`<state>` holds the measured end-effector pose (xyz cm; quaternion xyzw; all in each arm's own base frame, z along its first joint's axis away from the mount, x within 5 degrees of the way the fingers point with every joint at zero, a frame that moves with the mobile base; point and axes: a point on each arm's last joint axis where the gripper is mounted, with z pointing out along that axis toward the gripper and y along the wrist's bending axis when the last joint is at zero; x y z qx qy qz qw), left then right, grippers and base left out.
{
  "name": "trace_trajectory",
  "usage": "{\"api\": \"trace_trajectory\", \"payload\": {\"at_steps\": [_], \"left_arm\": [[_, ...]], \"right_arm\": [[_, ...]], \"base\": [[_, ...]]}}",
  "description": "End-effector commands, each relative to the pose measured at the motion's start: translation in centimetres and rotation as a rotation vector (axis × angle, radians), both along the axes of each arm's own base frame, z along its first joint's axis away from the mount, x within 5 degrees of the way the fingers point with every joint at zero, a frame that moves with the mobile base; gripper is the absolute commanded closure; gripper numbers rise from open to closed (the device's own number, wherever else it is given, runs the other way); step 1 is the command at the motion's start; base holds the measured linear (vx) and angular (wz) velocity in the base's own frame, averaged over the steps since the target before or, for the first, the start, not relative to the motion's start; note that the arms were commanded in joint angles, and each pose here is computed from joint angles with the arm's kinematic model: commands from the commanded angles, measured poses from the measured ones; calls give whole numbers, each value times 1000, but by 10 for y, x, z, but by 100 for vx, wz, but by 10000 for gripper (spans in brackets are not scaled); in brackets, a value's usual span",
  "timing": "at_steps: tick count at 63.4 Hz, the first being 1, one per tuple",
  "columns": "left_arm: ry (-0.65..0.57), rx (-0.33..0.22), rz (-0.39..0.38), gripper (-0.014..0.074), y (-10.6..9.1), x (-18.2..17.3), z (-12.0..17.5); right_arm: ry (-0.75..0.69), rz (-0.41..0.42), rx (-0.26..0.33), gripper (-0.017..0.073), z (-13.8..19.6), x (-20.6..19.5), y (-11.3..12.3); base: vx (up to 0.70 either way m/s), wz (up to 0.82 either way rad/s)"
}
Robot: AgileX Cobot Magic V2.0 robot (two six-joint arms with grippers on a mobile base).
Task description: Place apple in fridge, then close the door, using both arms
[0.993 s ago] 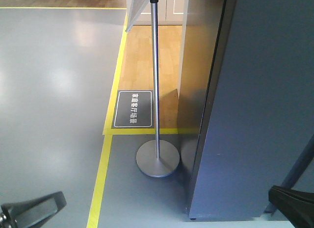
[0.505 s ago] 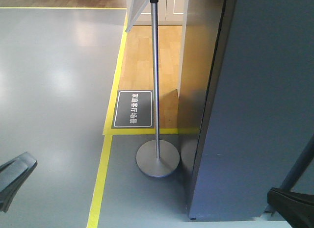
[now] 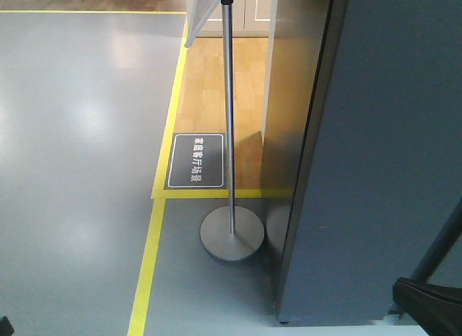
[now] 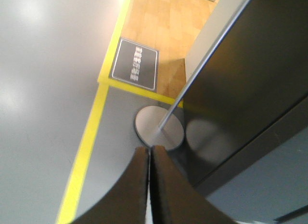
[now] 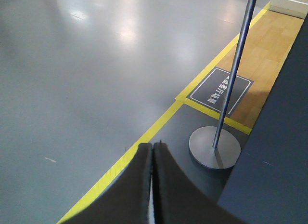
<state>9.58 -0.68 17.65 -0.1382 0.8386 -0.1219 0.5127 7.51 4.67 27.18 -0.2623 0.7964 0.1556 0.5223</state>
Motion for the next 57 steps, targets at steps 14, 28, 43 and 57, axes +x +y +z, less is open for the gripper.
{"api": "trace_trajectory", "payload": {"at_steps": [14, 28, 43, 57], "left_arm": [[-335, 273, -96, 600, 1, -18, 33], [-350, 341, -113, 600, 2, -29, 6], [-350, 358, -31, 600, 8, -34, 8], [-389, 370, 38, 600, 12, -37, 9]], "right_arm": [[-42, -14, 33, 566, 10, 3, 0], [-42, -14, 33, 566, 10, 3, 0], [-42, -14, 33, 566, 10, 3, 0], [-42, -14, 33, 566, 10, 3, 0]], "base": [[0, 0], [0, 0], [0, 0], [0, 0]]}}
